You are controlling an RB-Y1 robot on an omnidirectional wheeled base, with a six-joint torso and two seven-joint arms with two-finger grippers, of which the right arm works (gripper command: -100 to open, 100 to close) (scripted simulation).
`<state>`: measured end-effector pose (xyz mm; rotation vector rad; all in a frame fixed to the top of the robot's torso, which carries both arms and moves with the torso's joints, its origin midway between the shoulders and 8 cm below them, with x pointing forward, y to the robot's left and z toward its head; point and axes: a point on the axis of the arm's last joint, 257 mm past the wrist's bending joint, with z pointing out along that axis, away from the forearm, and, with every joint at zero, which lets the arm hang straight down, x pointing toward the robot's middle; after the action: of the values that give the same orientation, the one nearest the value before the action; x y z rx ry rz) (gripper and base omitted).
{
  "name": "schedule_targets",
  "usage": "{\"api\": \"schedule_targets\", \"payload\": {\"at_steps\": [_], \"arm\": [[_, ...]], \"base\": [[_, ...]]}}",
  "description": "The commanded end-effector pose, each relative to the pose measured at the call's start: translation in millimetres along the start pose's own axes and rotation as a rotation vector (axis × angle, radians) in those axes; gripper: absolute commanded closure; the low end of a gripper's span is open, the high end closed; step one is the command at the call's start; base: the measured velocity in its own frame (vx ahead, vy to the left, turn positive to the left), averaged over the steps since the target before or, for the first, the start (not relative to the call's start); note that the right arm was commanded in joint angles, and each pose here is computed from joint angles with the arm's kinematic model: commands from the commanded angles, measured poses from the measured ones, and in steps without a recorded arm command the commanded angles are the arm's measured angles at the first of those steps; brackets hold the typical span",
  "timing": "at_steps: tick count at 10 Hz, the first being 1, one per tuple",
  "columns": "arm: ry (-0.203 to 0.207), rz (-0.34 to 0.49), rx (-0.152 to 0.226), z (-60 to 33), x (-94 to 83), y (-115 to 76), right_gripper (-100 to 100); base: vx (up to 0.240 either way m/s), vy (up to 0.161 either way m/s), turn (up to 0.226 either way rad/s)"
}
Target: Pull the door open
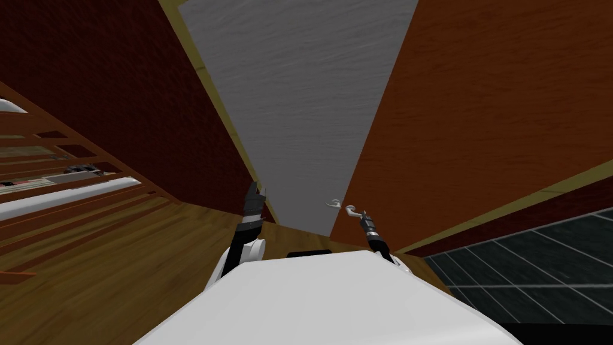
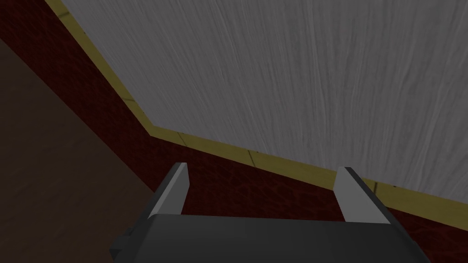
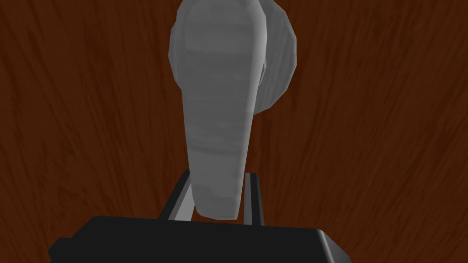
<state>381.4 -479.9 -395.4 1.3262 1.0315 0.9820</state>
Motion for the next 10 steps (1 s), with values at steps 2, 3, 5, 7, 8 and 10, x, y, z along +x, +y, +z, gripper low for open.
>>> {"api": "schedule_targets", "payload": {"at_steps": [2,3,5,7,8,10], "arm": [[-0.008,-0.015,0.012,-12.7,-22.6,-2.6,100],[0.012,-0.013,0.009,-14.4,-19.1,-1.7,100],[0.070,-0.003,-0.002,-15.2,-1.9,0.7,100],[0.111,0.007,-0.010,-15.0,12.4,2.4,100],[0.138,0.014,-0.015,-14.9,22.3,3.4,100],[0.161,0.020,-0.020,-14.7,31.3,4.3,100]], "base": [[-0.200,0.016,0.055],[-0.190,0.051,0.099],[-0.198,-0.004,0.151],[-0.177,-0.066,0.130],[-0.113,-0.079,0.114],[-0.084,-0.051,0.095]]}}
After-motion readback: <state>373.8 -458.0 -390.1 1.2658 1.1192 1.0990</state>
